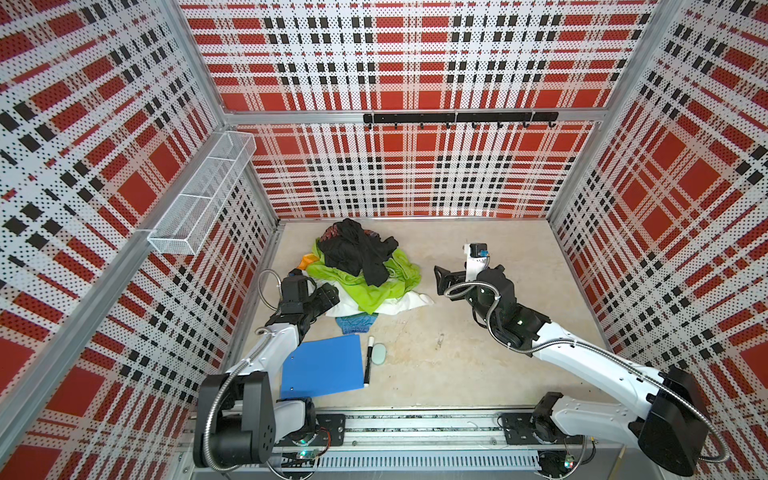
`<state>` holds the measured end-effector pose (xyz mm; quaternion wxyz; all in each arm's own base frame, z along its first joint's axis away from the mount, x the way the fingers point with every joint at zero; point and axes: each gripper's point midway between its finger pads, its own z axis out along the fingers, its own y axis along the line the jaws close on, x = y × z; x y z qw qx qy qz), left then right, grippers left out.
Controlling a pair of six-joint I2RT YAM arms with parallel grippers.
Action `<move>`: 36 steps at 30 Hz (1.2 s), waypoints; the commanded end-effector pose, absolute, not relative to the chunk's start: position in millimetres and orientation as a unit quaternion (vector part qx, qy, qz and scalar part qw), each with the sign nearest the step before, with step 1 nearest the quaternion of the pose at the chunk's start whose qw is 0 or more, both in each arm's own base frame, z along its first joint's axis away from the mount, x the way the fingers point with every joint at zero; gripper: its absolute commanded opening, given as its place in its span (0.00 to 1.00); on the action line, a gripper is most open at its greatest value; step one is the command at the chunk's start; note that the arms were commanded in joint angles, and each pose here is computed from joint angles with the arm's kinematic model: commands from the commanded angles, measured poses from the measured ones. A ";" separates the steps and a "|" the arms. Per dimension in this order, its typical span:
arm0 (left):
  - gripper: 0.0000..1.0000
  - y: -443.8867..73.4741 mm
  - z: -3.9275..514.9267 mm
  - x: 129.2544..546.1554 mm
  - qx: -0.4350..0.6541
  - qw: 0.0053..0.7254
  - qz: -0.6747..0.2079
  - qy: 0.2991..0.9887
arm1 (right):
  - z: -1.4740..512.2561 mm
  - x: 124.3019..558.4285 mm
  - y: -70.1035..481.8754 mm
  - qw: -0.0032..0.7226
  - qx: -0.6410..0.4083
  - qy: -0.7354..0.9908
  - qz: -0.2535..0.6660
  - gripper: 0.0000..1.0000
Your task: Pick out a specific cloth from the pile
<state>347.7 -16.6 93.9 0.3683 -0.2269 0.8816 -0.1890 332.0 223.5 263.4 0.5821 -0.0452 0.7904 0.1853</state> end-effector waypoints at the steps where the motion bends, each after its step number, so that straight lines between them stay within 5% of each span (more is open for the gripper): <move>1: 0.74 -16.6 101.3 359.6 -0.218 0.377 -0.189 0.880 | 283.9 330.4 214.2 0.604 -0.021 0.774 0.188 1.00; 22: 0.56 -48.0 73.8 375.3 -0.191 0.343 -0.155 0.907 | 278.0 326.9 201.9 0.602 0.001 0.778 0.178 1.00; 27: 0.44 -55.6 67.4 377.0 -0.186 0.336 -0.156 0.910 | 276.5 325.8 201.7 0.601 0.003 0.779 0.180 1.00; 36: 0.05 -54.5 81.7 377.9 -0.188 0.350 -0.154 0.905 | 273.6 324.2 197.8 0.600 0.007 0.780 0.176 1.00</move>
